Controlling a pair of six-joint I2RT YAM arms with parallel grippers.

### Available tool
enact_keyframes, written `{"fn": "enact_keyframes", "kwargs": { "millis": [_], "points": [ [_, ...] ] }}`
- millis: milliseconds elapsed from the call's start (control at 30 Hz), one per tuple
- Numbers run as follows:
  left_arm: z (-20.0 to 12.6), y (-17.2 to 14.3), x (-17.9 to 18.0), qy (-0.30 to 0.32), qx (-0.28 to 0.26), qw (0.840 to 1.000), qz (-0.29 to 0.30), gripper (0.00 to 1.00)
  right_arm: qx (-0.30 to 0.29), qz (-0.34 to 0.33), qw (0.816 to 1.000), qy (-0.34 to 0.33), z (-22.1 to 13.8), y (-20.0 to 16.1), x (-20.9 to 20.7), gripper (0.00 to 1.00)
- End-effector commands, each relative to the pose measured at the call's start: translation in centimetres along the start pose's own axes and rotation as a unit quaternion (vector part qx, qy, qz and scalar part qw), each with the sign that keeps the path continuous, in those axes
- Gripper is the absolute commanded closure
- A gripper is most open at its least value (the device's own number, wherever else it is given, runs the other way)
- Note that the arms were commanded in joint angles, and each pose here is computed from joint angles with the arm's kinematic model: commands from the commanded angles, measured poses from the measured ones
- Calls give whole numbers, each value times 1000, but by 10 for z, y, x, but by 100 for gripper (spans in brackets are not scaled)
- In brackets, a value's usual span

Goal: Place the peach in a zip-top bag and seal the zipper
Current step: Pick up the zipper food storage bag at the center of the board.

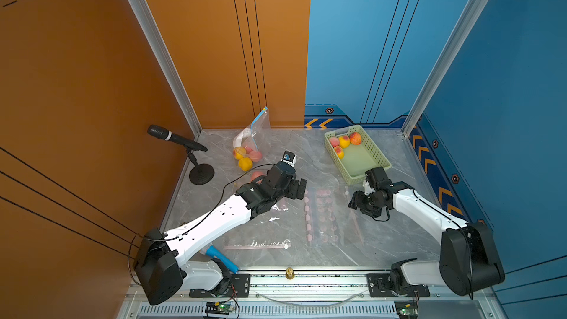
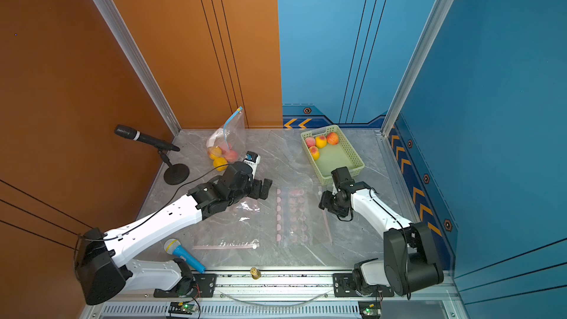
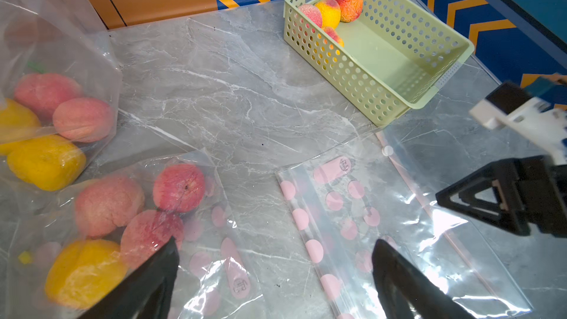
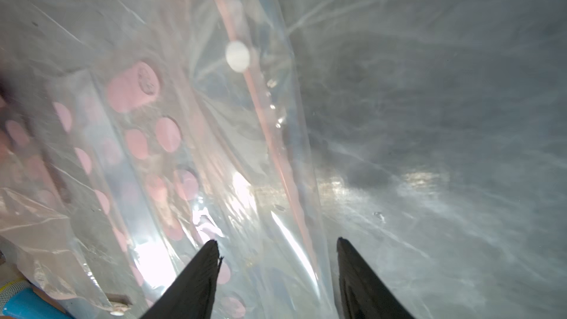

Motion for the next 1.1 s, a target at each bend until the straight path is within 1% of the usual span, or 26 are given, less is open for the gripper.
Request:
{"fn": "enact_keyframes", "kwargs": {
  "millis": [0,33,67,100,133,167,233,267,333,400,433,567,667,733,800,933,1067],
  "points": [
    [2,-3,-2,3,-5,1000,-1,2,32,0,999,23,19,-7,-3,41],
    [1,-2,-2,1,-10,1000,-1,2,36,1,999,29,23,-6,-2,49],
    [3,-9,1,4,-3,1000,4,2,38,1,999,38,24,-6,0,61],
    [2,-10,1,-2,-5,1000,11,2,35,0,998,51,25,-4,5,79],
    [0,-10,-1,-12,-9,1000,25,2,29,-4,998,61,22,-2,11,91],
    [-3,-12,-4,-23,-13,999,43,2,22,-8,997,67,18,1,17,98],
    [-11,-12,-15,-67,-40,992,97,1,3,-19,997,80,6,9,33,100],
    [-17,-16,-22,-91,-53,985,139,1,-12,-25,996,90,-3,13,43,100],
    [-31,-25,-37,-135,-92,962,217,0,-40,-30,993,107,-21,20,61,100],
    [-41,-33,-48,-164,-121,942,268,2,-63,-31,991,112,-36,27,75,100],
    [-44,-37,-53,-173,-131,933,288,2,-73,-31,990,116,-43,29,82,100],
    [-43,-52,-65,-183,-134,914,336,2,-106,-27,985,130,-62,39,103,100],
    [-39,-70,-73,-165,-137,899,382,2,-120,-23,982,144,-70,43,113,100],
    [-33,-78,-72,-145,-139,896,397,2,-124,-26,981,150,-75,46,119,100],
    [-28,-83,-68,-131,-136,897,399,2,-127,-32,979,155,-80,47,125,100],
    [-22,-90,-60,-124,-133,898,400,2,-132,-39,977,163,-89,48,132,100],
    [-13,-95,-54,-117,-128,903,393,2,-142,-39,975,170,-97,47,137,100]
  ]
}}
Point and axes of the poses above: each gripper's point midway between its finger pads, its own z axis out along the fingers, its own x axis along the line the jaws close on, y = z × x, the point moved 10 cm from there along -z, back along the fingers, and after that the axes turned 12 degrees about -z, right-handed, at the moved point
